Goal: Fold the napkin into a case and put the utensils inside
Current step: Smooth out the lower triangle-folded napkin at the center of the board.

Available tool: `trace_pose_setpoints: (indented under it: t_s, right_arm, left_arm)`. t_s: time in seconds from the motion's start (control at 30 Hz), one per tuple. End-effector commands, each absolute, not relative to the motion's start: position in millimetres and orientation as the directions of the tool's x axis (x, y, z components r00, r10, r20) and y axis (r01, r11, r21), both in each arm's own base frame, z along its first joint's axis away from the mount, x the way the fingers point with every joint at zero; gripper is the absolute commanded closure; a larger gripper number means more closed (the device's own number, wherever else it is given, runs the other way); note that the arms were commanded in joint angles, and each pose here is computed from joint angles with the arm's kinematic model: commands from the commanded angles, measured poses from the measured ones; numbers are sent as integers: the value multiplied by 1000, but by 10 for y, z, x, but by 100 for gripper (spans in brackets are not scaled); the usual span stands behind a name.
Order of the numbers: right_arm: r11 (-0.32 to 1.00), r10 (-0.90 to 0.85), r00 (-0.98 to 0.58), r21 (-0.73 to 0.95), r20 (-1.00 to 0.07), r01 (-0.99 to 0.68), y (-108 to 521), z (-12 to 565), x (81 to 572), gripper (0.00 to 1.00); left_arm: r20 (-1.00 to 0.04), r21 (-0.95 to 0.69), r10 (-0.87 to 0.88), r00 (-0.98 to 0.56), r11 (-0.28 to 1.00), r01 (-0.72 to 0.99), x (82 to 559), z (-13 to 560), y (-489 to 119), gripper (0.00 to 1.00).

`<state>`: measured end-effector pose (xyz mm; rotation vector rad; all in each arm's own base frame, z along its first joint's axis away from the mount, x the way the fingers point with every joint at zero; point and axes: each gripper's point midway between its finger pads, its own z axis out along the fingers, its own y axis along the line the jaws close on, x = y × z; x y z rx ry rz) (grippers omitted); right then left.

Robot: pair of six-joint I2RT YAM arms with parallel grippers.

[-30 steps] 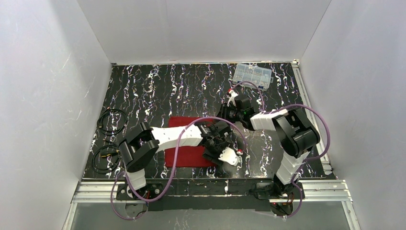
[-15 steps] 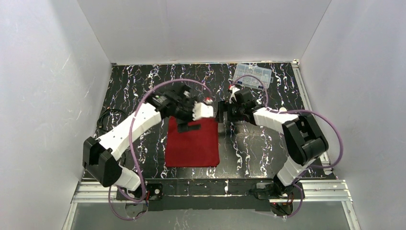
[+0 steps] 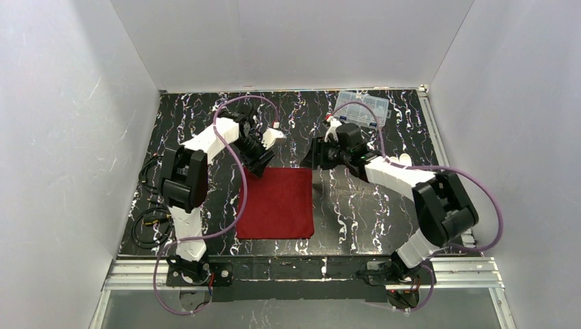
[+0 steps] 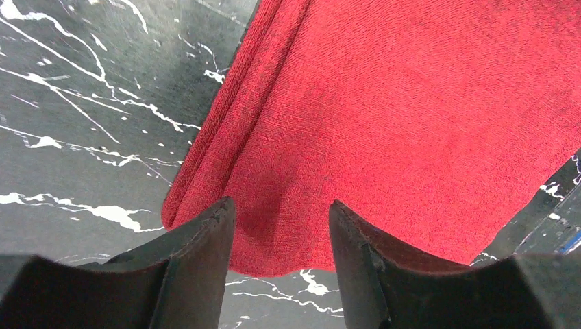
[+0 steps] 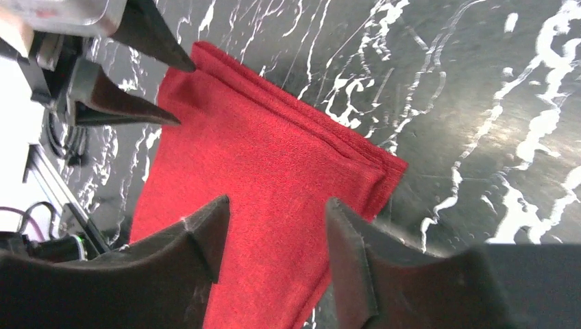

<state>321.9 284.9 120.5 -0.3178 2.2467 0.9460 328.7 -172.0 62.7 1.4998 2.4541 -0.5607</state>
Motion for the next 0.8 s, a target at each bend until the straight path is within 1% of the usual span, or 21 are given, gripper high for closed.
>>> trace_pose_setpoints:
  t_s: [0.0,0.07,0.13,0.3,0.43,0.5,0.63,0.77]
  right_arm:
    - [630,10,-775,606,-632,-485,3227,1109,3172,51]
    - [629,-5,-785,609,-619,-484,3304,1023,3191,64]
    - [626,-8,-796,618,-605,-476,3355,924,3222,70]
    - [622,-3,-833,650,-554,-435,3443,619,3264,75]
    - [649,-2,-852,647,-524,-400,3400,384,3290,78]
    - [663,0,-859,644,-512,-383,3346,289,3287,78]
    - [680,-4,-869,635,-496,-366,3248,144,3231,78]
    - [688,-8,-878,634,-479,-352,3178,23,3162,78]
  left_arm:
    - [-359,-272,770,-528,455,848,3273,659,-1752,50]
    - [-353,-271,764,-540,470,840,3309,602,-1722,51]
    - [-354,-263,762,-542,476,840,3333,574,-1684,52]
    - [-341,-243,777,-530,472,848,3332,496,-1594,52]
    - [-332,-197,797,-504,464,864,3364,431,-1493,53]
    - [-329,-146,816,-475,453,880,3401,400,-1419,53]
    - [-335,18,863,-377,406,914,3604,391,-1267,53]
    - [-320,126,882,-345,401,907,3778,418,-1158,54]
